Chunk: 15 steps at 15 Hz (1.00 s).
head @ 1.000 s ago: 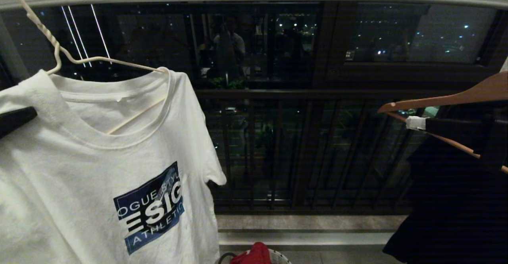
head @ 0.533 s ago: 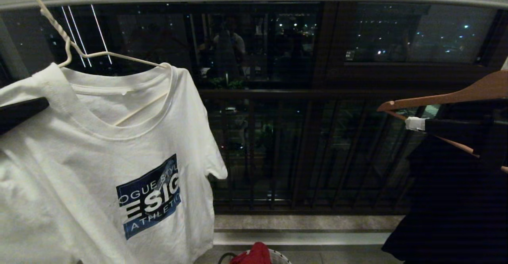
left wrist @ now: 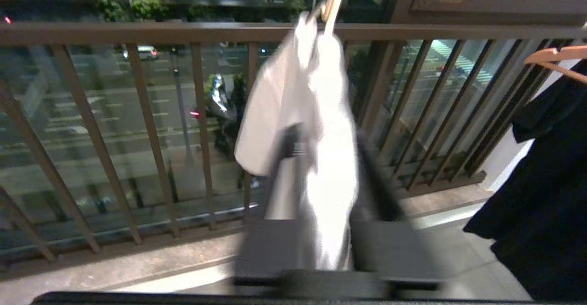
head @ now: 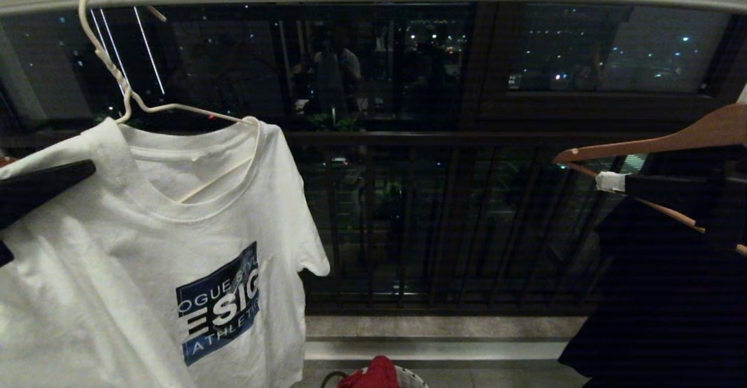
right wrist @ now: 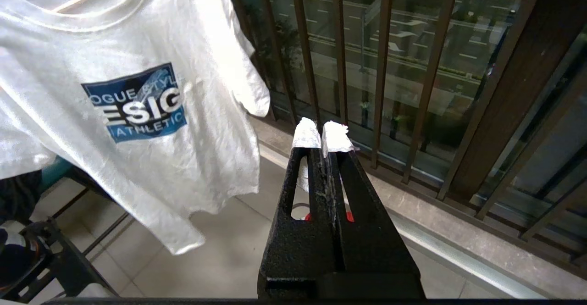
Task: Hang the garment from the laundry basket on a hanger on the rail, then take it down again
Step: Hang the clothes rack on the clothesline, then take the clothes off the clothes rack
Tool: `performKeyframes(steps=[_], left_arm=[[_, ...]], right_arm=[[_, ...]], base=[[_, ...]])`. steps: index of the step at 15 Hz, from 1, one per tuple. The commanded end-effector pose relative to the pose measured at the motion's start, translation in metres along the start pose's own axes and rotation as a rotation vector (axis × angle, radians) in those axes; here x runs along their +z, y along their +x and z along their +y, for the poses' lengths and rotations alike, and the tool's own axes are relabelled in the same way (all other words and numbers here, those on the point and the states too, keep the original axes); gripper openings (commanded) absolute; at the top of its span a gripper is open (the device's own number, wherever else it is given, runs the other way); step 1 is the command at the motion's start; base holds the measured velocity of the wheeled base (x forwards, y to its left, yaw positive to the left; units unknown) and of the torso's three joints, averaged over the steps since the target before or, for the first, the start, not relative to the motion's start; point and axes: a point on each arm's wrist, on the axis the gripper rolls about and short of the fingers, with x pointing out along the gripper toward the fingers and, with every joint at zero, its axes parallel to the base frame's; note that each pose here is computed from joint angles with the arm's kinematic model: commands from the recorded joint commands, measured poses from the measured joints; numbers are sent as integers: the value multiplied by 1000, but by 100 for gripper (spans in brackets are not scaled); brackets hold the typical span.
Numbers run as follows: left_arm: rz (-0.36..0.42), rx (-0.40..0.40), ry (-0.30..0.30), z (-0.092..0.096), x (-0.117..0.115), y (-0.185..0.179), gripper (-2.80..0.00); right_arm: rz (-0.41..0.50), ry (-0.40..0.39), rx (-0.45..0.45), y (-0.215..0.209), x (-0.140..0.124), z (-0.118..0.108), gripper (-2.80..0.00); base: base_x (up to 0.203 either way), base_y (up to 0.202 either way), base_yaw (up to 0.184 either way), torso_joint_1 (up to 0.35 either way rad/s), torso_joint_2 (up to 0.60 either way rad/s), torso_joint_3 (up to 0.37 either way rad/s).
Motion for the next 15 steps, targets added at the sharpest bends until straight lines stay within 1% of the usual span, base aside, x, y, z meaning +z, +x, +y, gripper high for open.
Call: performKeyframes(steps=[1,3,5,7,8,9,11,13,14,15], left_arm=[[-1,-3,16,0,3,2,0],[0,-4,37,-1,5,0,0],[55,-2,33,-2,4,-3,0],[112,-2,16,-7,11,-14,0],[118,-3,15,-12,16,-22,0],[103,-7,20,-15,20,-30,0],[50,-14,40,-24,30,-48,0],[50,-27,40,-30,40,-60,0],[73,-49,30,-34,43,-68,0],[92,-74,22,-37,42,-75,-280]], right_arm=[[-2,-1,3,0,1,0,-280],[-2,1,6,0,1,0,-280],[4,3,10,1,0,0,-280],[7,5,10,2,0,-1,-280],[7,5,10,2,0,-1,-280],[10,6,10,3,-1,-1,-280],[21,13,10,7,-2,-3,-280],[32,18,9,10,-4,-5,-280],[37,21,9,11,-4,-5,-280],[45,24,12,13,-6,-6,-280]], base=[[0,0,0,0,0,0],[0,0,0,0,0,0],[0,0,0,0,0,0],[0,0,0,0,0,0],[0,0,0,0,0,0],[0,0,0,0,0,0],[0,0,0,0,0,0],[0,0,0,0,0,0],[0,0,0,0,0,0],[0,0,0,0,0,0]])
